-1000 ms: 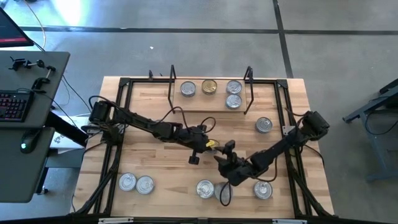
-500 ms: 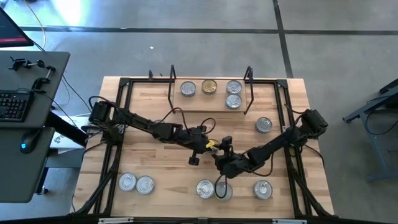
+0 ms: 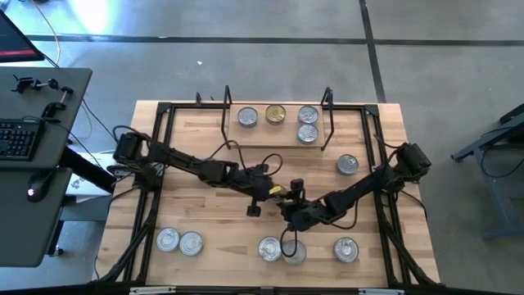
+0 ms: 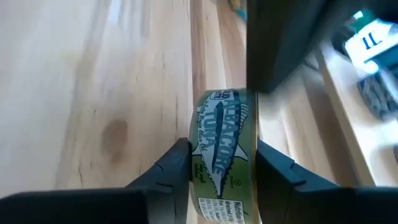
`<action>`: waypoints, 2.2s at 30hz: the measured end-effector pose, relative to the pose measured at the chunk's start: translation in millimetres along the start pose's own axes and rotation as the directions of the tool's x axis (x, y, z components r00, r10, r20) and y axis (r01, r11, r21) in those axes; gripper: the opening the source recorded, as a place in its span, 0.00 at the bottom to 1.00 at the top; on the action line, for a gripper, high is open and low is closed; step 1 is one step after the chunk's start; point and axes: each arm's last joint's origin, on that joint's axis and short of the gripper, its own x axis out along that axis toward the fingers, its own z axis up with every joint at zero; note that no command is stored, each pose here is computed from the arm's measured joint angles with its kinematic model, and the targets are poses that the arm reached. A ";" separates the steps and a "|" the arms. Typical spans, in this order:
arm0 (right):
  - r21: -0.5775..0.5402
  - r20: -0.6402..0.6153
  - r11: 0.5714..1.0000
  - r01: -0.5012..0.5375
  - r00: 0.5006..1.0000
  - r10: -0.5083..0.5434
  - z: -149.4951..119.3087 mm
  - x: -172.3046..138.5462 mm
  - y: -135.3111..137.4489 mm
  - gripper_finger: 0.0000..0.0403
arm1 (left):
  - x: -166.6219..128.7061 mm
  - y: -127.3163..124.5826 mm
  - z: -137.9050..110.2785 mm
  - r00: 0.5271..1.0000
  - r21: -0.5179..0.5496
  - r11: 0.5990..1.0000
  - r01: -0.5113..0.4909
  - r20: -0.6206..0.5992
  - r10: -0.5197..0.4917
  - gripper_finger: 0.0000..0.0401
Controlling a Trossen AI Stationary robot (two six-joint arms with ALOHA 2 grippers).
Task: Stack canned seafood by type on shelf
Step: Put the right green tuna can on the shelf aligned with the other green tuna can
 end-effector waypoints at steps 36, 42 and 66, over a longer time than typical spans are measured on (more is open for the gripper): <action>0.023 -0.304 0.984 0.177 0.939 -0.162 -10.8 104.4 -181.4 0.41 | -122.9 -58.3 -108.0 0.908 -0.133 0.900 -0.416 -0.007 0.419 0.00; 0.027 -0.287 0.991 0.129 0.951 -0.116 -6.7 104.1 -172.0 0.61 | -122.6 -60.2 -100.0 0.912 -0.034 0.914 -0.403 0.062 0.405 0.00; 0.062 -0.191 0.961 0.269 0.948 -0.253 27.9 63.9 -165.8 0.63 | -125.8 -62.4 -86.8 0.914 -0.010 0.920 -0.391 0.110 0.390 0.00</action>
